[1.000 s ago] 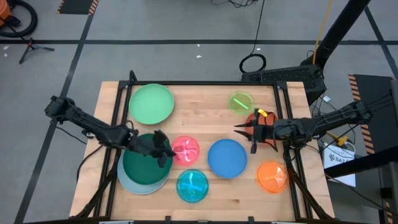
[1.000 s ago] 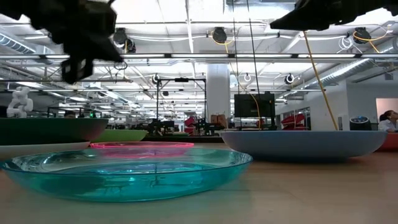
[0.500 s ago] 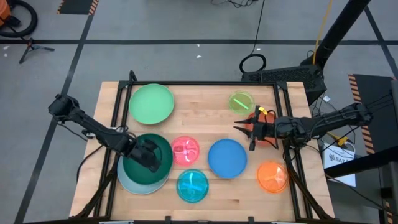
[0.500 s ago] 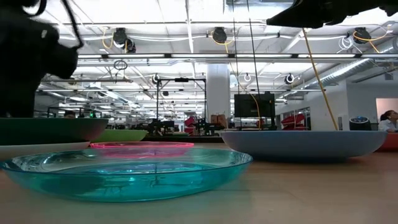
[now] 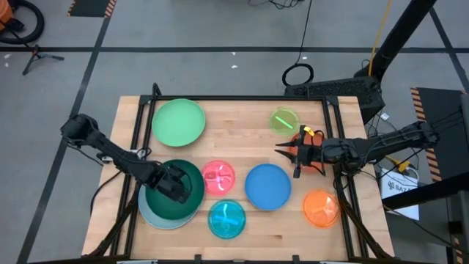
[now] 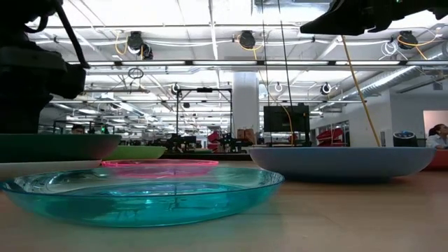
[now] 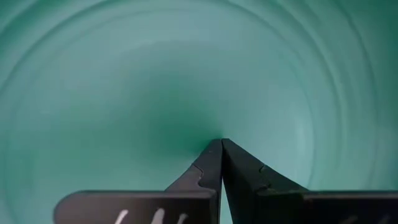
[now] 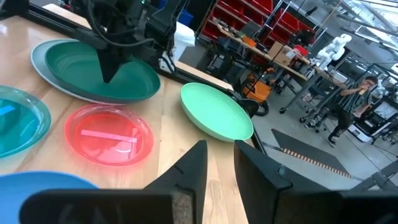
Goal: Stack plastic plates
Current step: Stack the dark green plate on top of the gray plate, then stack the green plate on top of the dark green plate
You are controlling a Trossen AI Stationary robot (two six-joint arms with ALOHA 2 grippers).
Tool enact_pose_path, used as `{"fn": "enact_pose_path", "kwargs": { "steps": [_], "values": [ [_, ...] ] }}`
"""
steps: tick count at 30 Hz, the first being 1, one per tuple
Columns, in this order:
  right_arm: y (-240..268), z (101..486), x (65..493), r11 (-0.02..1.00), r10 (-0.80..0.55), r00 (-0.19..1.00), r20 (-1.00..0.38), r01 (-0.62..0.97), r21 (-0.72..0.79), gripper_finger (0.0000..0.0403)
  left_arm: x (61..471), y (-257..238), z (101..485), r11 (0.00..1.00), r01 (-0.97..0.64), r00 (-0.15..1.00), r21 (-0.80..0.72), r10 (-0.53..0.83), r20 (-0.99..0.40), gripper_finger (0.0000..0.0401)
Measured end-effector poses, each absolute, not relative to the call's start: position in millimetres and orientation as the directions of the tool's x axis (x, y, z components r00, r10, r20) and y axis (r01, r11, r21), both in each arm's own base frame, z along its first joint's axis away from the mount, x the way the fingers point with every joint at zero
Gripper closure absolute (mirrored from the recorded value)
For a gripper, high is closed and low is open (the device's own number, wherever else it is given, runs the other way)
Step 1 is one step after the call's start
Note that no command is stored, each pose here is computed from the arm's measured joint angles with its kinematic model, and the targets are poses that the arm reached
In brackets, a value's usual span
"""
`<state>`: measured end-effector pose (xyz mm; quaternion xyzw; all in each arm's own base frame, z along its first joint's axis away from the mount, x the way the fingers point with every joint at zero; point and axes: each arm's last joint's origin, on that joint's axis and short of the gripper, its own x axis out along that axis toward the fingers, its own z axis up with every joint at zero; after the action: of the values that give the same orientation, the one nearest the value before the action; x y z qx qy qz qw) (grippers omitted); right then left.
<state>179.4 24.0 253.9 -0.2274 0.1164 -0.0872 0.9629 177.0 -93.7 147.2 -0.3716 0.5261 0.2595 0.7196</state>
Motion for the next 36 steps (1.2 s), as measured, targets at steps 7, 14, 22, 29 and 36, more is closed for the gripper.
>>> {"fn": "enact_pose_path", "kwargs": {
  "steps": [7,14,22,29,36],
  "values": [
    [24,254,179,0.881,-0.221,0.958,-0.185,0.115,-0.459,0.033,179,-103,166,0.603,-0.768,0.26,-0.215,-0.014,-0.966,0.0384],
    [24,254,179,0.882,-0.221,0.957,-0.186,0.115,-0.457,0.033,171,-105,172,0.606,-0.785,0.168,-0.127,0.011,-0.986,0.0384],
    [24,253,180,0.888,-0.221,0.957,-0.189,0.117,-0.445,0.033,180,-106,186,0.629,-0.76,0.206,-0.161,-0.001,-0.978,0.0384],
    [25,249,184,0.897,-0.222,0.951,-0.215,0.113,-0.427,0.033,216,-87,230,0.743,-0.641,0.394,-0.194,0.101,-0.914,0.0384],
    [25,244,185,0.917,-0.222,0.942,-0.252,0.114,-0.382,0.033,239,-29,256,0.79,-0.607,0.406,-0.091,0.209,-0.89,0.0385]
  ]
}}
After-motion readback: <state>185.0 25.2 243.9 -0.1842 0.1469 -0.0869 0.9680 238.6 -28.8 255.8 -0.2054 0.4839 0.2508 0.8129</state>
